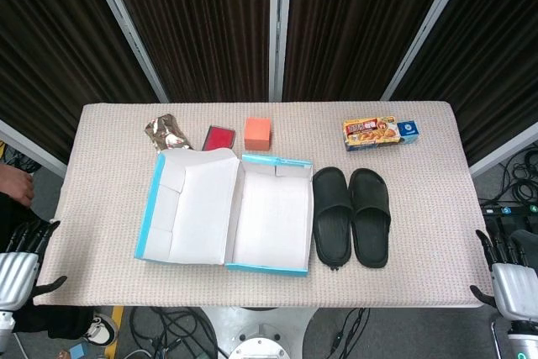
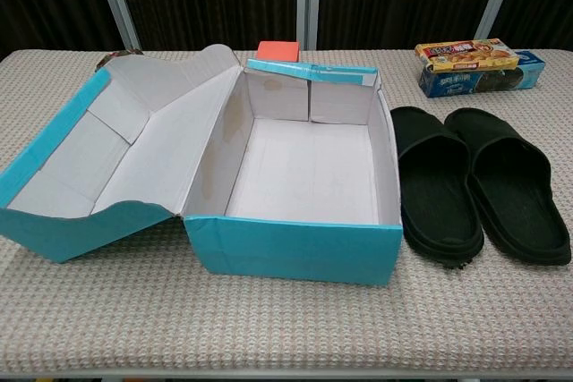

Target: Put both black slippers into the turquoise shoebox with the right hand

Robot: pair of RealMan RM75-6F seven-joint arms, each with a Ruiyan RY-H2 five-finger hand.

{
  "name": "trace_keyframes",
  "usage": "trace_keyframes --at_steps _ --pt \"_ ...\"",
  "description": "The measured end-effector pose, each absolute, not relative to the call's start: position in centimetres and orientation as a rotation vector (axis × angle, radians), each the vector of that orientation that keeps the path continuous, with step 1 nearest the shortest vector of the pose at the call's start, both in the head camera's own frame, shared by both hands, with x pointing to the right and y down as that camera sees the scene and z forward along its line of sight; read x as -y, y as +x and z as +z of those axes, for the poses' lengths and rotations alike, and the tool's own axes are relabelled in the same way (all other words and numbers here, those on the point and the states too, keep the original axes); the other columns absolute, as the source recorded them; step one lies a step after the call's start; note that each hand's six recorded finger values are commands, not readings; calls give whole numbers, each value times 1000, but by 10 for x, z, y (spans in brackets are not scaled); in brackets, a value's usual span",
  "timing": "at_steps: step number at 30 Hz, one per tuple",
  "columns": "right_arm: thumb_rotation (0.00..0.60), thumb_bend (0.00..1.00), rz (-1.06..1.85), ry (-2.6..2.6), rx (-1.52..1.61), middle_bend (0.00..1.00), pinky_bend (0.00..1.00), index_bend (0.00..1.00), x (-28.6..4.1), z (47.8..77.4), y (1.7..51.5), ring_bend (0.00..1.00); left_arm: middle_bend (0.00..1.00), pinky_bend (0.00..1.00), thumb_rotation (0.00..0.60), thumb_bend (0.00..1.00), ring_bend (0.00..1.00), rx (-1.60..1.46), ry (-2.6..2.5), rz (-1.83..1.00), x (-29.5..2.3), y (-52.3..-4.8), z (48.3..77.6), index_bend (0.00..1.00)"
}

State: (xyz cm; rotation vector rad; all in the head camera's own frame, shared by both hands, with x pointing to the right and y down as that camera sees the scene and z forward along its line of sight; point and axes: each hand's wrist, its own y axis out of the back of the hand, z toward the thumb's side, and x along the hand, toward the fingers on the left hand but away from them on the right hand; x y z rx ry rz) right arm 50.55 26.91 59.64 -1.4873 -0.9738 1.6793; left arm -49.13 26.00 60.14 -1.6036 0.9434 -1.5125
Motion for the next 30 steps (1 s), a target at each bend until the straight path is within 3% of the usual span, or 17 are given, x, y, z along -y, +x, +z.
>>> trace_keyframes --at_steps 30 --pt "600 0 1660 -1574 995 25 0 0 -252 595 501 0 138 71 600 0 51 -928 -1626 -1504 -256 -480 598 73"
